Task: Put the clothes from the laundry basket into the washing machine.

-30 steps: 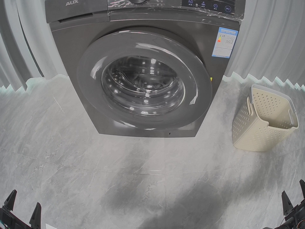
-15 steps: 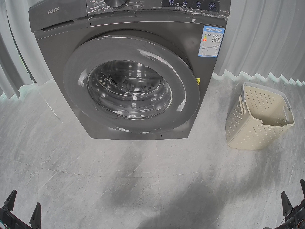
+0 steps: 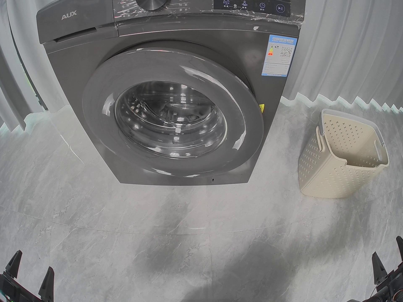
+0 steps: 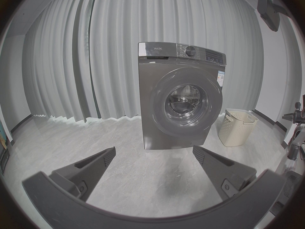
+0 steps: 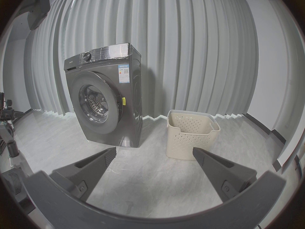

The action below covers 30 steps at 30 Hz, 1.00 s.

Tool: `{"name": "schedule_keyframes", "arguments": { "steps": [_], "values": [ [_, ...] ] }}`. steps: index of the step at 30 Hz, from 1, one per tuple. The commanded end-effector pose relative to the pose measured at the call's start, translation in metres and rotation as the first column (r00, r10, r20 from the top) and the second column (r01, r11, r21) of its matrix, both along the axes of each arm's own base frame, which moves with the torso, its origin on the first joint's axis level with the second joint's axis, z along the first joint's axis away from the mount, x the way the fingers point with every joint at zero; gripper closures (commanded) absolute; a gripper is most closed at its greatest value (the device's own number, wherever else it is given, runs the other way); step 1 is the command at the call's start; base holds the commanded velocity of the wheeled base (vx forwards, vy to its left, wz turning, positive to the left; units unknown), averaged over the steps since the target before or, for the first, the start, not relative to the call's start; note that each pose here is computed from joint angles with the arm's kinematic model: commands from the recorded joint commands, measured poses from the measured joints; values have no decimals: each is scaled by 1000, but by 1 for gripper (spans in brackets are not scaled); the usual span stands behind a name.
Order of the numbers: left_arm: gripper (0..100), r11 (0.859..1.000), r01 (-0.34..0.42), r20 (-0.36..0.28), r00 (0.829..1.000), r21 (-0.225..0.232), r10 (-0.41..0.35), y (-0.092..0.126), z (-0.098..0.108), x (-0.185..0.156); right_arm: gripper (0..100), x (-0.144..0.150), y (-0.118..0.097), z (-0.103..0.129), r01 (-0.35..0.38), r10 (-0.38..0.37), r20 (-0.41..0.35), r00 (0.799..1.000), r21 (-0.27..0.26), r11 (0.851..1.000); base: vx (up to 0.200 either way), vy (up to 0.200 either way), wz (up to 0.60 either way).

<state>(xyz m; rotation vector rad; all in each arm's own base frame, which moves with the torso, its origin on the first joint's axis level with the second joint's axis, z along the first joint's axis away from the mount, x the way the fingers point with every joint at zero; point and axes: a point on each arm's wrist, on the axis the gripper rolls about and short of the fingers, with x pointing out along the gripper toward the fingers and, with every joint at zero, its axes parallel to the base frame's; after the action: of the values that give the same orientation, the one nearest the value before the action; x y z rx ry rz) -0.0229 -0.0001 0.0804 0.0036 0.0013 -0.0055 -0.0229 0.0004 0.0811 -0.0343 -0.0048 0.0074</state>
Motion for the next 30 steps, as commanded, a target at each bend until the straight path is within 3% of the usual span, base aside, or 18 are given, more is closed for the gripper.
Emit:
{"name": "schedule_keyframes", "arguments": {
  "steps": [1,11,20,30],
  "values": [
    [0,1000,1,-2,1000,4,-1,0,-5,0,0,0,0,-5,4,-4,-3,1000,17,1000,0,0,0],
    [0,1000,2,-2,1000,7,-2,0,-5,0,0,0,0,-6,3,-3,-5,1000,33,999,0,0,180],
    [0,1000,2,-2,1000,7,-2,0,-5,0,0,0,0,-6,3,-3,-5,1000,33,999,0,200,0],
    [0,1000,2,-2,1000,9,-2,0,-5,0,0,0,0,-5,7,-7,-3,1000,27,1000,0,0,0]
  ]
}}
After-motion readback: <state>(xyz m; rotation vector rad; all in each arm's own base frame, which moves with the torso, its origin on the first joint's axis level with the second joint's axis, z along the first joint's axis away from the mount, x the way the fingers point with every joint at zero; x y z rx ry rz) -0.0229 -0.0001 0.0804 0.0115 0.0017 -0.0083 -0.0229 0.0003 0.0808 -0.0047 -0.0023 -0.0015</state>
